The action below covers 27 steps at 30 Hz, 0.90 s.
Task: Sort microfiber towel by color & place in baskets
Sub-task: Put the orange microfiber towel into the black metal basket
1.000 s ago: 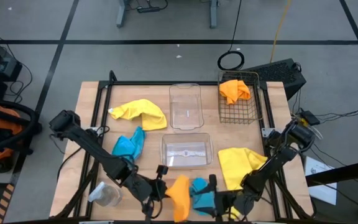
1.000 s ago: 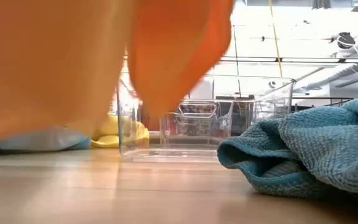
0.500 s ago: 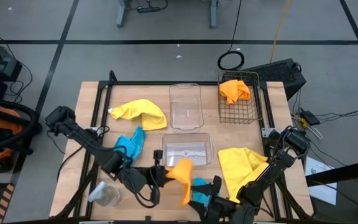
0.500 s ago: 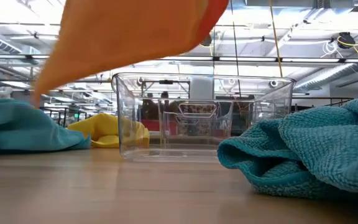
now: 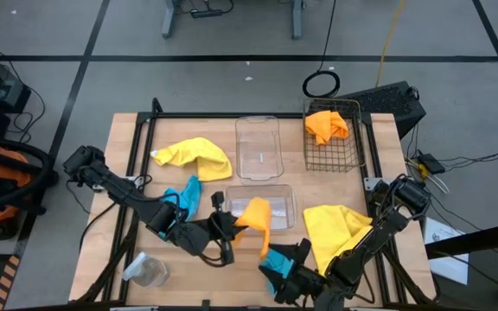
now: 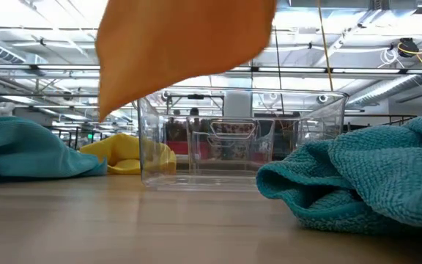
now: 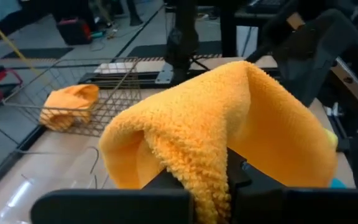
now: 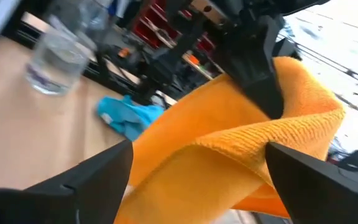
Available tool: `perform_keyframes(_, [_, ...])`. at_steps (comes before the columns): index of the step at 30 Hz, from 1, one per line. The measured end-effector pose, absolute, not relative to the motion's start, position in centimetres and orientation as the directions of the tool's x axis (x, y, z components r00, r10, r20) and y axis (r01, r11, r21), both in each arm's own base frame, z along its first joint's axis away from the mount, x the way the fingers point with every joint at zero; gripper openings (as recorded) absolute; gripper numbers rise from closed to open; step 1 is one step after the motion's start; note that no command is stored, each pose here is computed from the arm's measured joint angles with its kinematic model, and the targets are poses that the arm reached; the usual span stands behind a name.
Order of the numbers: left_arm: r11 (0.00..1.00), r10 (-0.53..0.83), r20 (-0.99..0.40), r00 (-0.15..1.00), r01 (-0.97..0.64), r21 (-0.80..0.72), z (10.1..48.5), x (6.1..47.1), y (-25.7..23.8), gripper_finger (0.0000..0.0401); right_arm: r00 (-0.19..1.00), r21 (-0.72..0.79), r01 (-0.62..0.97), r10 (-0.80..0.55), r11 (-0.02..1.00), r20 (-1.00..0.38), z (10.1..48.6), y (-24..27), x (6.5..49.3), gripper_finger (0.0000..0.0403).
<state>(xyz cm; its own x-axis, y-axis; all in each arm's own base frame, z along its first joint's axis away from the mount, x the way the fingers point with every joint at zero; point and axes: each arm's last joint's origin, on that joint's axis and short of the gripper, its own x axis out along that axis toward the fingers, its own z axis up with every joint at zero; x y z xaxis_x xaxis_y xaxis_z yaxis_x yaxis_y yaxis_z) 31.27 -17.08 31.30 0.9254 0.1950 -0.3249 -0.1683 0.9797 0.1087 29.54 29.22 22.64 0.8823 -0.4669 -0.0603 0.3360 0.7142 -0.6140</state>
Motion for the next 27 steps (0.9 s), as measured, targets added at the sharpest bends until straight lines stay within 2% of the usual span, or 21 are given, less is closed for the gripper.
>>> perform_keyframes(5, [0.981,0.196,-0.305,0.932,-0.184,0.066,31.6,31.7,-16.6,0.0020,0.849,-0.675,0.360,-0.526,0.644,-0.048,22.7,28.4,30.1,0.0354])
perform_keyframes(10, [0.998,0.061,-0.259,0.964,-0.063,0.000,32.3,32.0,-17.1,0.0020,0.777,-0.701,0.433,-0.629,0.567,-0.029,22.8,26.5,31.6,0.0353])
perform_keyframes(16, [0.999,-0.049,-0.270,0.962,0.044,-0.027,32.3,32.0,-17.5,0.0020,0.752,-0.672,0.473,-0.658,0.570,-0.029,23.1,24.7,33.1,0.0353])
perform_keyframes(19, [0.994,-0.107,-0.276,0.955,0.105,-0.023,32.3,31.9,-17.7,0.0020,0.784,-0.654,0.448,-0.619,0.609,-0.039,23.2,24.3,33.8,0.0353])
perform_keyframes(23, [0.983,-0.170,-0.252,0.953,0.182,0.025,32.6,31.9,-18.0,0.0020,0.879,-0.577,0.368,-0.475,0.729,-0.040,23.7,24.3,34.5,0.0349])
perform_keyframes(27, [0.962,-0.236,-0.237,0.942,0.261,0.076,32.8,32.0,-18.2,0.0020,0.925,-0.519,0.314,-0.380,0.795,-0.023,24.1,24.4,34.8,0.0312])
